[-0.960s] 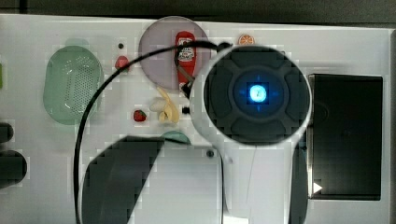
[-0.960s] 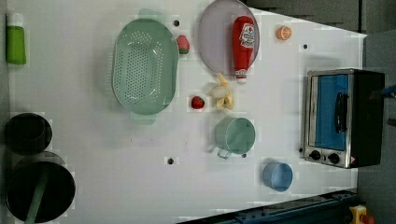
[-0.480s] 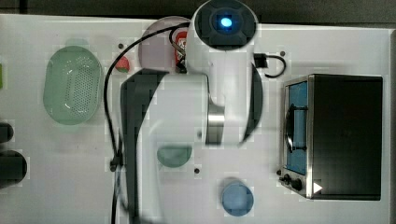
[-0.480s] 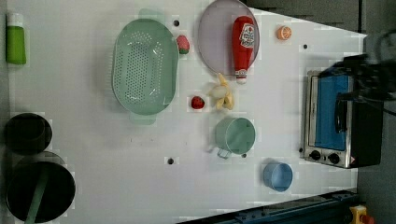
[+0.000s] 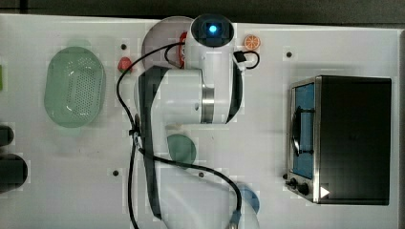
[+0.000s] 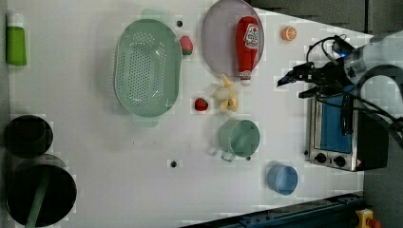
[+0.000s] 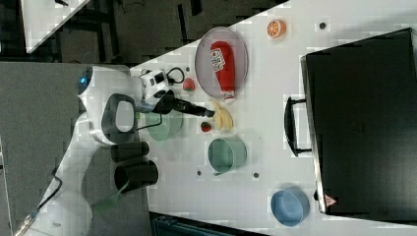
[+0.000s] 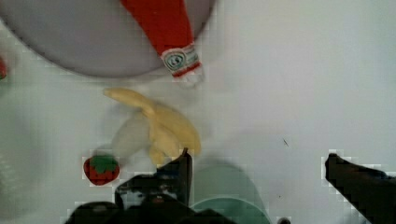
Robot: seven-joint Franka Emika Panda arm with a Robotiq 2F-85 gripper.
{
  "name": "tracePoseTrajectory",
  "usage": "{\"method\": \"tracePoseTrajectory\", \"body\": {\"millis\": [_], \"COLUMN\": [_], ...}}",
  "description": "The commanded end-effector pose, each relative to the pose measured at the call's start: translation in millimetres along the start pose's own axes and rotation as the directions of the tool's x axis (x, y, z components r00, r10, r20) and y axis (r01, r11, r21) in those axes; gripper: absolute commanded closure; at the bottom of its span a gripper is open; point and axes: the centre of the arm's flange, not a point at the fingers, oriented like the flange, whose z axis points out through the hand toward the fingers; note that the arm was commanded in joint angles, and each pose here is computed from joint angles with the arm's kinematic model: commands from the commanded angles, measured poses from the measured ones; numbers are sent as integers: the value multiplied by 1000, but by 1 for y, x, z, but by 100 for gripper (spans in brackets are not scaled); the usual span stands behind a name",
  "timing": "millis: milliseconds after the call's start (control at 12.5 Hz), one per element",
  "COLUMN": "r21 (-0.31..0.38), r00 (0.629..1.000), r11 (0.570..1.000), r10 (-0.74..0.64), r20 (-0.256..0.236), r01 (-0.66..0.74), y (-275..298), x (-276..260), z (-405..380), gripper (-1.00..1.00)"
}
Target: Pick ketchup from plate and place it on table.
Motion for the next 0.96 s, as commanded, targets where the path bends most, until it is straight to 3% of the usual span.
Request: {"method": "tracePoseTrajectory", "body": {"millis": [80, 320, 960], "r21": [20, 24, -7], "r00": [978, 972, 933], "r11": [982, 978, 963], "r10": [-186, -205, -264], "r20": [-93, -113, -243], "r01": [189, 209, 271], "y": [-21, -35, -69], "x": [13, 31, 98], "z": [-8, 29, 89], "gripper": [-100, -100, -100]}}
